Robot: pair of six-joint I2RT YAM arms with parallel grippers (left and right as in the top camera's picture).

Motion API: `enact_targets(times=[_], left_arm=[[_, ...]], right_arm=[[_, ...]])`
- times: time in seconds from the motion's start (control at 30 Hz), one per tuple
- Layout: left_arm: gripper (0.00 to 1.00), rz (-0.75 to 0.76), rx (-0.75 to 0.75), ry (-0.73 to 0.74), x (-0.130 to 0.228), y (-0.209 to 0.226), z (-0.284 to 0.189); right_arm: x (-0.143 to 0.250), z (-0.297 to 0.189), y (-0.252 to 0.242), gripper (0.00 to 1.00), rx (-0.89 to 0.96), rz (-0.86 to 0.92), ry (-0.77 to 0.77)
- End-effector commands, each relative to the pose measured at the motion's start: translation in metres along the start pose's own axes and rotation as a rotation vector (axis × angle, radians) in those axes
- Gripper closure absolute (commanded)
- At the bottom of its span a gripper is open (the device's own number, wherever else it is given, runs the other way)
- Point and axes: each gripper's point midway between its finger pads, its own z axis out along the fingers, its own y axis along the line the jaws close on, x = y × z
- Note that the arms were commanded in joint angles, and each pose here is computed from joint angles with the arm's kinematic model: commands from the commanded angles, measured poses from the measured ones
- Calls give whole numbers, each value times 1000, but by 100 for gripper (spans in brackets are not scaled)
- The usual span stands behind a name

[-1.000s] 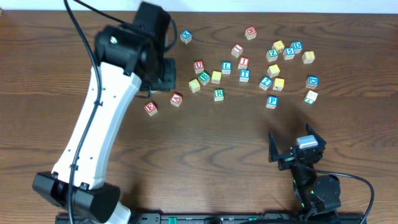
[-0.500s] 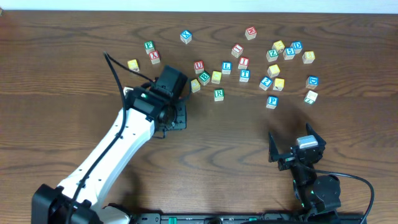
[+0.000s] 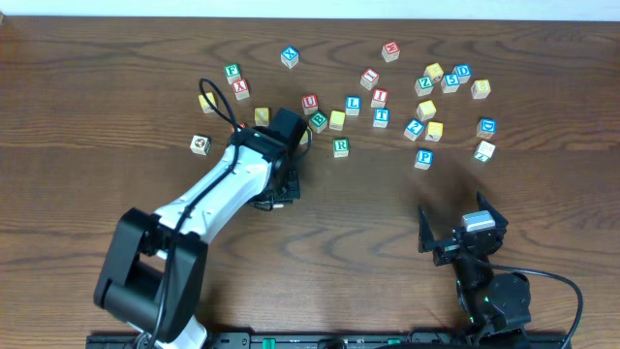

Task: Spell out NEURIPS
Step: 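Lift the green N block and carry it toward the front-center, then lower the N block onto the table and open the left gripper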

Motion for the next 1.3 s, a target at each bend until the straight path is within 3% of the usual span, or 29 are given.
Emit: enact_targets(times=[0.0, 0.47, 1.27], left_arm=[[92, -6, -10, 6, 0, 0, 8], [92, 47, 41, -77, -20, -13, 7], [93, 101, 27, -110, -12, -21, 20]], right_arm=[[1, 0, 0, 1, 0, 2, 2], [1, 0, 0, 1, 0, 2, 1], [1, 0, 0, 1, 0, 2, 1]])
